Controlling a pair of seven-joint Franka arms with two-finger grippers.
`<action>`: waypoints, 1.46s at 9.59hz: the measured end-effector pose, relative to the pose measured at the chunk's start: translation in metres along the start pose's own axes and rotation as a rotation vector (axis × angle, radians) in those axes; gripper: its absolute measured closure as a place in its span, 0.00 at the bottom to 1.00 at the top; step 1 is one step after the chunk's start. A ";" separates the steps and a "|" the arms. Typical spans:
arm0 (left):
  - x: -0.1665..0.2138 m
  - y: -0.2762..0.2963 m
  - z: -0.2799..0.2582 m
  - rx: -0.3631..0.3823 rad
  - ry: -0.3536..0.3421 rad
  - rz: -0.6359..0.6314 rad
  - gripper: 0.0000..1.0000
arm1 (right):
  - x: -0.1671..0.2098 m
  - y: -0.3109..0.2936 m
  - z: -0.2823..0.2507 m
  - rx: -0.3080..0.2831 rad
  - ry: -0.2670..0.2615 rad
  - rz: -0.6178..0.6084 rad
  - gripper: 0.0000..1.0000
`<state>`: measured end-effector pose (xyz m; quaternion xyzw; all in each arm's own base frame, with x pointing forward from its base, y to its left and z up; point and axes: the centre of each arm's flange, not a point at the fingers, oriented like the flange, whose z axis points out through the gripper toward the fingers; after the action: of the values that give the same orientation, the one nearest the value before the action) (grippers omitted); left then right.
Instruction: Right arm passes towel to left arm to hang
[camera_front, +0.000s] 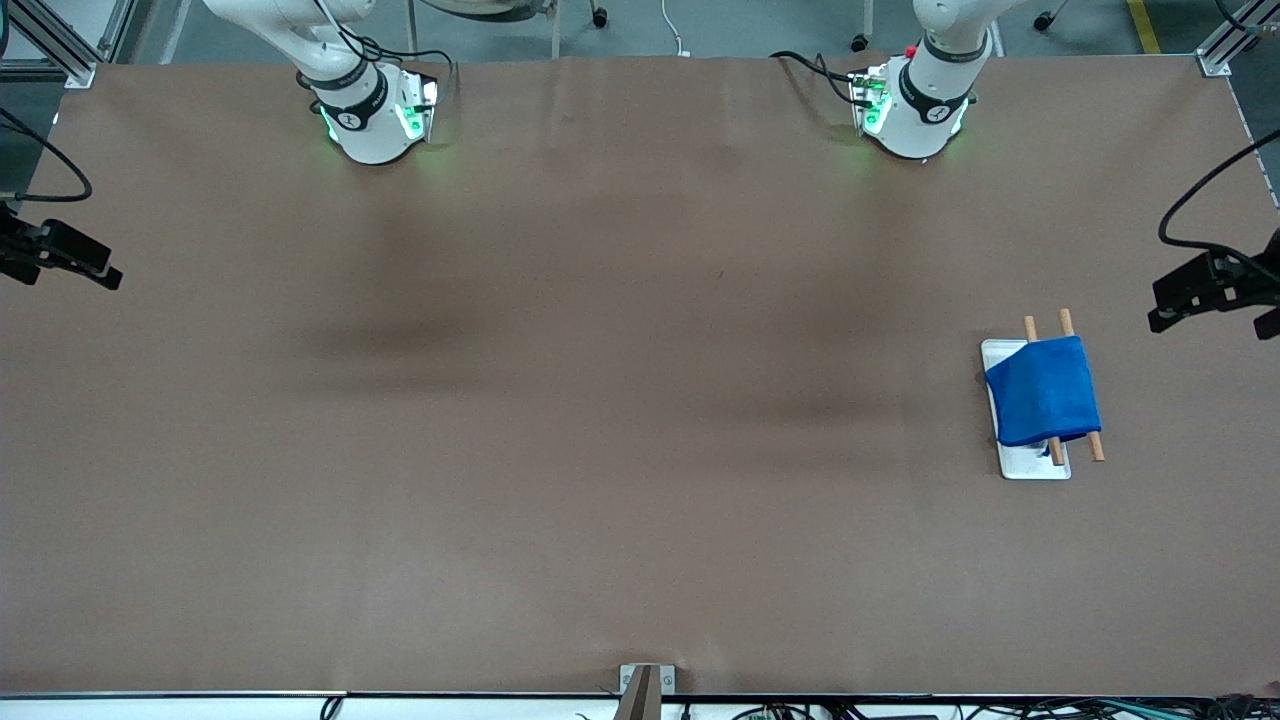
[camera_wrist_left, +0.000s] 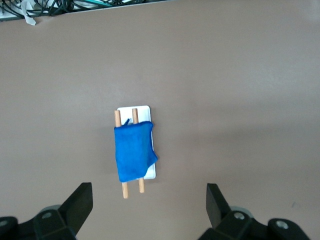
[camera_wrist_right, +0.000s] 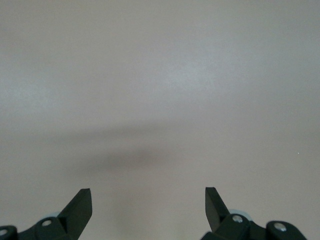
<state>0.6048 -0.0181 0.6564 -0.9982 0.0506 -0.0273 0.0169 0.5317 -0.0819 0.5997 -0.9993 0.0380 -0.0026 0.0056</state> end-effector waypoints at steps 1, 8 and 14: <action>-0.010 0.011 -0.001 -0.010 -0.015 -0.008 0.00 | -0.006 -0.002 -0.007 0.002 -0.007 -0.003 0.00; -0.080 0.043 0.002 0.003 -0.069 0.000 0.00 | -0.034 -0.003 -0.039 0.011 -0.003 -0.008 0.00; -0.080 0.080 0.000 0.007 -0.066 -0.060 0.00 | -0.033 -0.003 -0.040 0.010 0.005 -0.007 0.00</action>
<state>0.5173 -0.0892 0.6497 -0.9996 0.0198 0.0049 0.0212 0.4987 -0.0770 0.6397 -0.9993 0.0344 -0.0055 0.0105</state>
